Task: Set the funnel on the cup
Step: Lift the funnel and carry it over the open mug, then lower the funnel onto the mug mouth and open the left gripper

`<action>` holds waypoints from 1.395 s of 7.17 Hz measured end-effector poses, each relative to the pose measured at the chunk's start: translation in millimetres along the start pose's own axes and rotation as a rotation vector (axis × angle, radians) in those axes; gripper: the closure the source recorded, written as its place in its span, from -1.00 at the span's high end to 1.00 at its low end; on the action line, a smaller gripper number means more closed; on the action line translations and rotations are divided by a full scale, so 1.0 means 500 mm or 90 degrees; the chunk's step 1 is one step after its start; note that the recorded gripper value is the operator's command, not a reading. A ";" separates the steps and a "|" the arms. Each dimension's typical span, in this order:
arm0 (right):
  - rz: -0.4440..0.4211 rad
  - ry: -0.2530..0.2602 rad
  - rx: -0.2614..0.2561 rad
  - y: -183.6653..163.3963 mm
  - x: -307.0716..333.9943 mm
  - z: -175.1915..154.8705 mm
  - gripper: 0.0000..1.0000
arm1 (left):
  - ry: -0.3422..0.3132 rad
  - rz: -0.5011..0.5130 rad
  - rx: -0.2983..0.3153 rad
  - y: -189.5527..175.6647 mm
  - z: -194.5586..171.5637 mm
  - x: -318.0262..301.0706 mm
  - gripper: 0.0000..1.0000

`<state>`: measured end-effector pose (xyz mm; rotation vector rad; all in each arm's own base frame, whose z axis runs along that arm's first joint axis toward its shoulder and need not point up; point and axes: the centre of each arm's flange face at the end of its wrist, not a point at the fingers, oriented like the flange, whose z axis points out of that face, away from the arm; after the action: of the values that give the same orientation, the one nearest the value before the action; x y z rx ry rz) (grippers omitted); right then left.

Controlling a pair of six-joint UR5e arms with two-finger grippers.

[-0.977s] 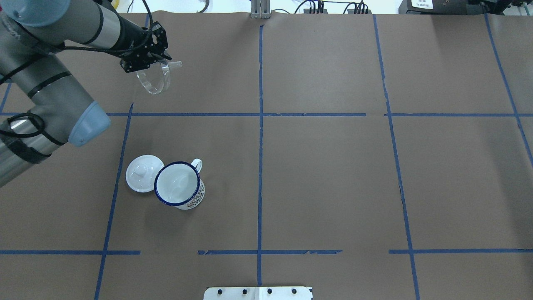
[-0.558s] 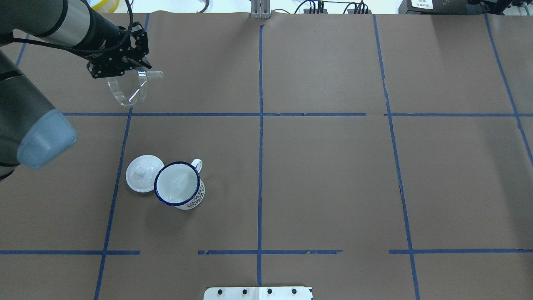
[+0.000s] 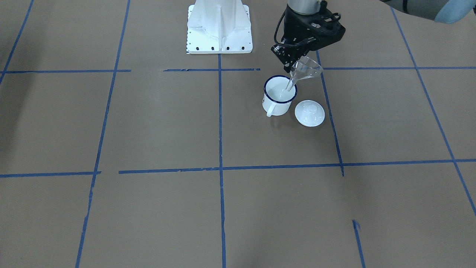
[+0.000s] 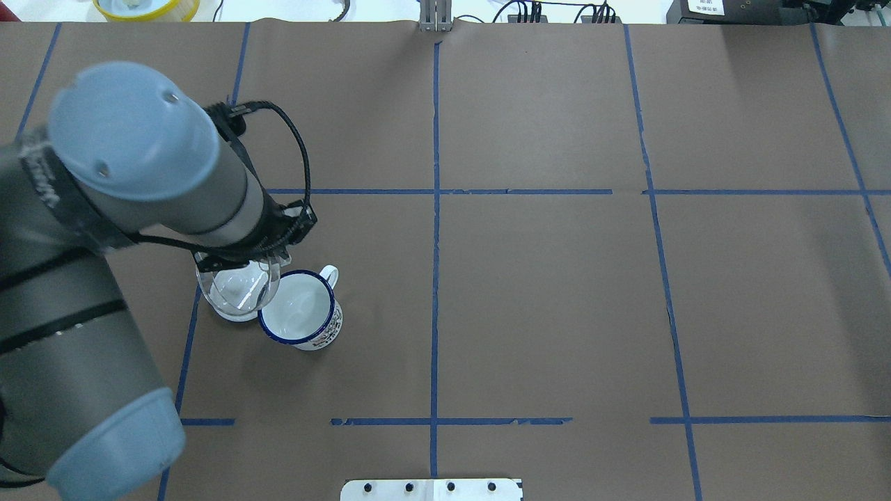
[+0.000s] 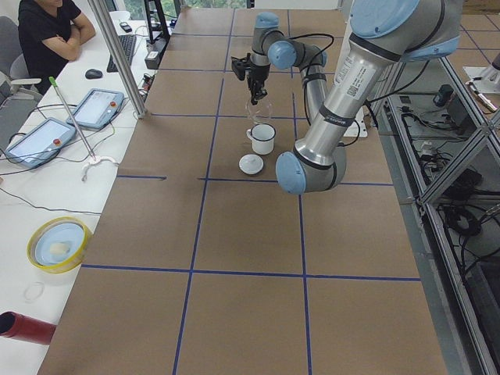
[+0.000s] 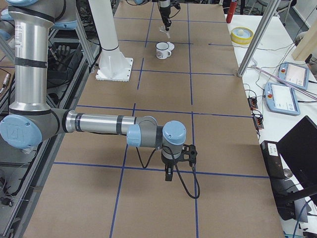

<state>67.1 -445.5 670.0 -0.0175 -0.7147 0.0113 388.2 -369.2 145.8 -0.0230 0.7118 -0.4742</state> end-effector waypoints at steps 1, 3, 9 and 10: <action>0.000 0.000 0.000 0.000 0.000 0.000 1.00 | -0.047 0.028 0.023 0.049 0.036 0.024 -1.00; 0.000 0.000 0.000 0.000 0.000 0.000 1.00 | -0.110 0.088 0.057 0.108 0.104 0.056 -1.00; 0.000 0.000 0.000 0.000 0.000 0.000 1.00 | -0.156 0.178 0.085 0.164 0.179 0.105 -1.00; 0.000 0.000 0.000 0.000 0.000 0.000 1.00 | -0.149 0.181 0.086 0.165 0.178 0.112 -1.00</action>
<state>67.2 -445.4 670.0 -0.0176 -0.7147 0.0113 515.2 -331.6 163.5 0.1462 0.4423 -0.2414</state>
